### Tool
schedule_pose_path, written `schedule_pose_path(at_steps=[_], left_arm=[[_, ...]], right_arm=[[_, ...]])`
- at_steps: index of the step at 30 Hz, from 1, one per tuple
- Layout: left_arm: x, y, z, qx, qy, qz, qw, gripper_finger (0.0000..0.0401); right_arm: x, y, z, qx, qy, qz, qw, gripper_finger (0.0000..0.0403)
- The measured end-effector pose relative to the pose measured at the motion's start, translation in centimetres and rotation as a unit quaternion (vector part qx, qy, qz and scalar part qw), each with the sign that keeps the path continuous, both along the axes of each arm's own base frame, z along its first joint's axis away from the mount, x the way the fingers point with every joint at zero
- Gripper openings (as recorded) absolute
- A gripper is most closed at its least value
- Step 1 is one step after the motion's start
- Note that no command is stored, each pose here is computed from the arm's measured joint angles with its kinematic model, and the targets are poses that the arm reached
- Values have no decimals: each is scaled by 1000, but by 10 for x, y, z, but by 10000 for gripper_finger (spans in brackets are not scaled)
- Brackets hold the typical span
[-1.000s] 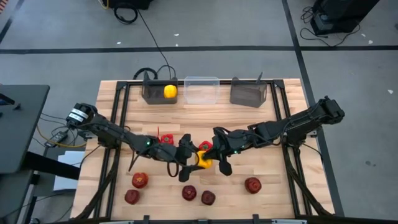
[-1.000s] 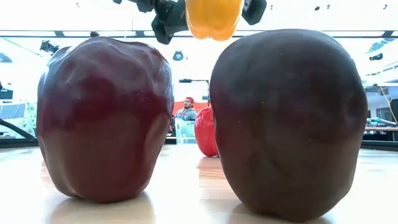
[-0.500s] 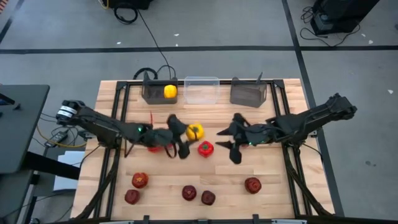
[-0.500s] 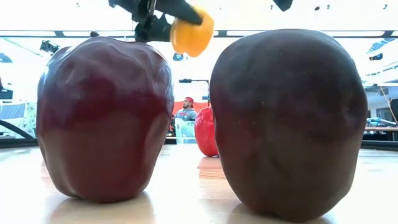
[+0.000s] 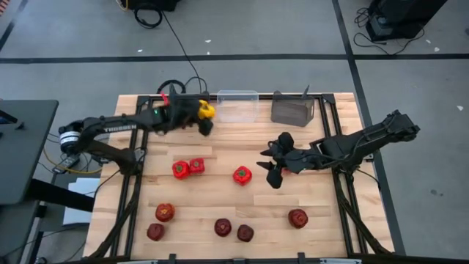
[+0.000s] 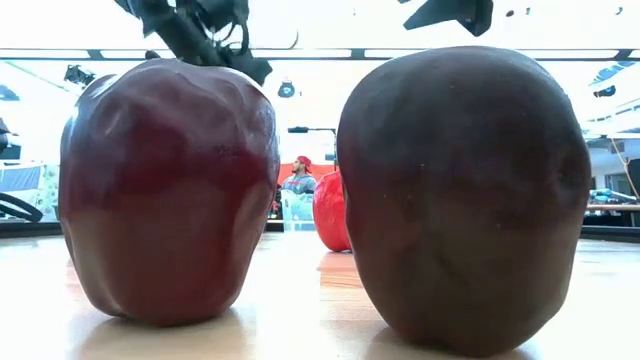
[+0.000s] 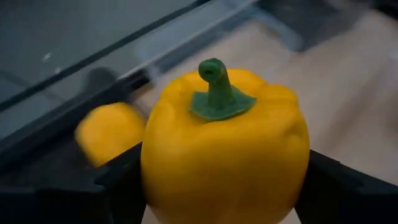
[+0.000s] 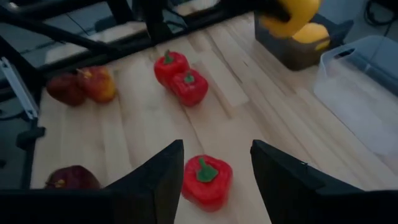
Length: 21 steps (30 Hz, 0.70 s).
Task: Sort produce into baskets
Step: Put the yellow bell pepper into the left black bin
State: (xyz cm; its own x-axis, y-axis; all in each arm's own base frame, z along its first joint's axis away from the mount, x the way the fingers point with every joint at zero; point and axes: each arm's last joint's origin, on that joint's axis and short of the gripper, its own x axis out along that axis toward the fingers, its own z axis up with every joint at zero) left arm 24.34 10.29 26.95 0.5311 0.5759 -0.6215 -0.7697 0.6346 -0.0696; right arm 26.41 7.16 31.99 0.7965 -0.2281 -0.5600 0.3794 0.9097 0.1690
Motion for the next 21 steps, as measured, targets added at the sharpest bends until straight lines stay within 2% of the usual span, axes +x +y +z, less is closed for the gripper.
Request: schedule_pose_path(at_steps=[6, 13, 17, 21], left_arm=[[-31, 49, -4, -13, 35, 83, 996, 326], [-62, 84, -11, -55, 36, 179, 982, 328], [-71, 98, -23, -92, 46, 189, 977, 340], [-74, 107, -31, -105, 61, 176, 977, 374]], right_arm=[[8, 0, -9, 10, 12, -14, 1000, 205], [13, -12, -11, -1, 19, -30, 999, 205], [15, -29, -12, 22, 14, -75, 997, 205], [18, -51, -12, 62, 12, -110, 992, 205]])
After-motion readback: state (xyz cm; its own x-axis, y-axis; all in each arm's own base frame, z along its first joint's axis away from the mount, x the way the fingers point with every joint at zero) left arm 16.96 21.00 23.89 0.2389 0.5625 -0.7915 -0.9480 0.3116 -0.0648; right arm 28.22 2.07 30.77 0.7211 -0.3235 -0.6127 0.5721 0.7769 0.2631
